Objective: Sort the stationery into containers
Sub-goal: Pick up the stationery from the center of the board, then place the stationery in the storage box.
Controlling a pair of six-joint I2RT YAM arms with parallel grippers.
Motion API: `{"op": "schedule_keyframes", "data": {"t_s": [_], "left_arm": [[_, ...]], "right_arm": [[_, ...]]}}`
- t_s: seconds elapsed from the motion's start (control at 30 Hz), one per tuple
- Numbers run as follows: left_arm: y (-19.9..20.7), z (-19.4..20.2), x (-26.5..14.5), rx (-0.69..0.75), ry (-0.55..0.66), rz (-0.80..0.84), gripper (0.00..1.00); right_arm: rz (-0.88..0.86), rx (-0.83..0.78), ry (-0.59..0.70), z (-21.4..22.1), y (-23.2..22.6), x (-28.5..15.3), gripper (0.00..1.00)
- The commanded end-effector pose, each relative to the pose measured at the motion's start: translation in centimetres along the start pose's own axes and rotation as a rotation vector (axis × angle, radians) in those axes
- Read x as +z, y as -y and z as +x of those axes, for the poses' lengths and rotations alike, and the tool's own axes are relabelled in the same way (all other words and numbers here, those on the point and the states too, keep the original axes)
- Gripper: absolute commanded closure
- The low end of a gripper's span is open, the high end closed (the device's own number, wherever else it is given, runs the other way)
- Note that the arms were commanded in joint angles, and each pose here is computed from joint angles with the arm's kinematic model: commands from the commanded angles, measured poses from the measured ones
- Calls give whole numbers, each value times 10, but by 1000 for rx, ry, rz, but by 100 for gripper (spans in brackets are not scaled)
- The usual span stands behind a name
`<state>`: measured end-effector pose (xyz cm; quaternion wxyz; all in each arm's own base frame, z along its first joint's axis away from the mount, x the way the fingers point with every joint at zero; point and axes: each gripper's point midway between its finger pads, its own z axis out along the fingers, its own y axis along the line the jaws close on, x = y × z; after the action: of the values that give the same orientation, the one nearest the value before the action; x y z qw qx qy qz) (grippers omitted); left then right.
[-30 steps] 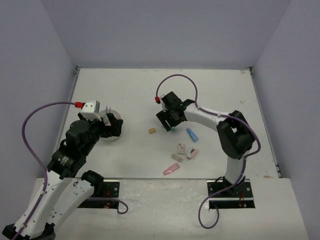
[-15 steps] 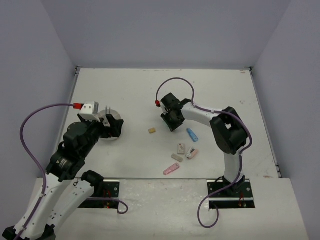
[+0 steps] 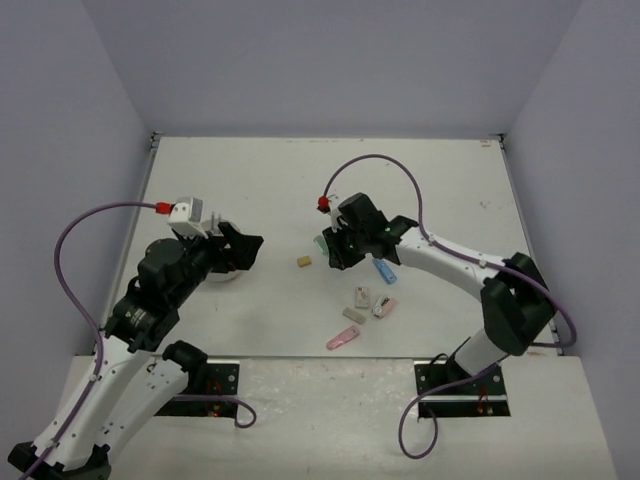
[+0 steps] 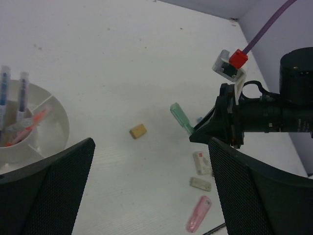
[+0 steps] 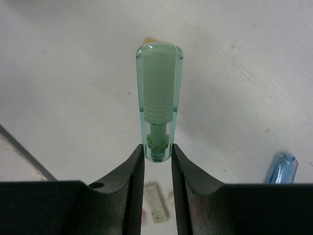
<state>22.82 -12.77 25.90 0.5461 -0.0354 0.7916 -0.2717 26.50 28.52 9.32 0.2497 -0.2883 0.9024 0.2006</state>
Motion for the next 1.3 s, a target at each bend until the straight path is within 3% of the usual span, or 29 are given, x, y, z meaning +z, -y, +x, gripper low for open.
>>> {"op": "schedule_keyframes", "data": {"t_s": [0.0,0.13,0.33,0.5,0.8,1.0,1.03,1.07,1.13,1.2,1.27], "left_arm": [[40,-5,6,-220,7,180,0],[48,0,17,-317,-22,211,2],[62,6,22,-353,-45,305,11],[77,6,22,-366,-62,391,29],[99,7,18,-343,-104,479,32],[108,16,22,-323,-146,497,56],[109,16,22,-320,-147,497,56],[109,13,23,-314,-140,492,70],[104,10,26,-303,-127,459,86],[102,5,28,-274,-107,434,98],[99,-6,28,-237,-84,393,100]], "right_arm": [[-195,-35,227,-37,-70,-48,100],[-235,-41,347,-49,-100,-80,100],[-296,-52,431,-56,-128,-112,100],[-341,-59,444,-60,-141,-129,100],[-320,-70,457,-72,-143,-134,100],[-316,-82,476,-85,-146,-141,100],[-319,-86,478,-86,-147,-142,100],[-321,-89,481,-88,-148,-144,100],[-322,-98,483,-87,-148,-144,100],[-325,-102,488,-85,-148,-143,100],[-320,-103,498,-81,-145,-142,100]]}}
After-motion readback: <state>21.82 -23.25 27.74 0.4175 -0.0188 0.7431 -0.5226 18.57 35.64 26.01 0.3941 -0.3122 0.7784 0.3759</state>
